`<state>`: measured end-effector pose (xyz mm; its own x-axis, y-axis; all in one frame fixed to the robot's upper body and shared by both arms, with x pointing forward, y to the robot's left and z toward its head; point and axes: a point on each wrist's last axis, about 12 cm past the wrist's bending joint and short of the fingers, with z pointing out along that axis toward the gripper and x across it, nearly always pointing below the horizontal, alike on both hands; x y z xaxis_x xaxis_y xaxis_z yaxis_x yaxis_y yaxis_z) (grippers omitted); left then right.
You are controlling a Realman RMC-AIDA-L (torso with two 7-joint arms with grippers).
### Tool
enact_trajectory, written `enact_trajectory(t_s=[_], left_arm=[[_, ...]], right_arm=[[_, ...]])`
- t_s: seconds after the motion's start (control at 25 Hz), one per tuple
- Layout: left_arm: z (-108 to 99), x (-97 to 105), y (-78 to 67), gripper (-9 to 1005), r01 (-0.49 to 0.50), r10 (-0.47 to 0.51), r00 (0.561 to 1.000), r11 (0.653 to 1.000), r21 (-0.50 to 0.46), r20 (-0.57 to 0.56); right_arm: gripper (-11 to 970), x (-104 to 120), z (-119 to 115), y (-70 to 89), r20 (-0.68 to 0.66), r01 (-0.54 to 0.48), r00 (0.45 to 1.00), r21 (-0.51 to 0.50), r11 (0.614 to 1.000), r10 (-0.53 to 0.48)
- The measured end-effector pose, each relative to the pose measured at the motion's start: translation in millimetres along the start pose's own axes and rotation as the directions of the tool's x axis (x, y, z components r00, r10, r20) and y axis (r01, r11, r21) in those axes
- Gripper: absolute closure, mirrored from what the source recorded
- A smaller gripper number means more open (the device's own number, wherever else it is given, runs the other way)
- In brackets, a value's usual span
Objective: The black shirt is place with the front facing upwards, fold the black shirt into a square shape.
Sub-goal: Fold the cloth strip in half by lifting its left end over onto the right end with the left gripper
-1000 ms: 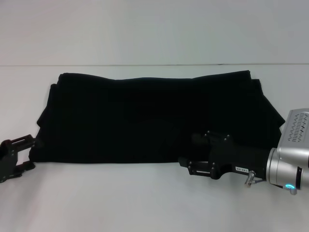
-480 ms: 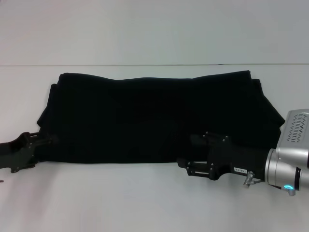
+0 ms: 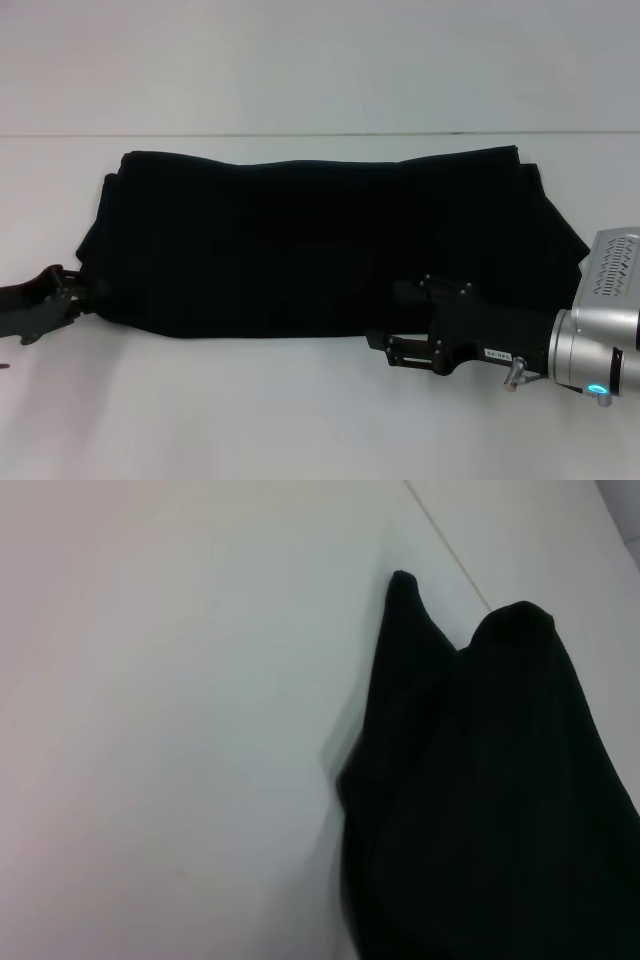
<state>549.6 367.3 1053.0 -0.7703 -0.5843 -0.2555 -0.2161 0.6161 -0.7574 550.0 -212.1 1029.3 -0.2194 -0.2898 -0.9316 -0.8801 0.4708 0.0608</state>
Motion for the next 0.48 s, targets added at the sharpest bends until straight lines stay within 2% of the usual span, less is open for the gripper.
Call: enact_trajectory(t_s=[0.48], left_arm=[[-0.7, -1.0, -0.8, 872, -0.014, 0.014, 1.0, 1.0, 0.01, 0.018]], right_arm=[[127, -1.2, 0.6, -0.5, 0.002, 0.001, 1.0, -0.001, 1.0, -0.001]])
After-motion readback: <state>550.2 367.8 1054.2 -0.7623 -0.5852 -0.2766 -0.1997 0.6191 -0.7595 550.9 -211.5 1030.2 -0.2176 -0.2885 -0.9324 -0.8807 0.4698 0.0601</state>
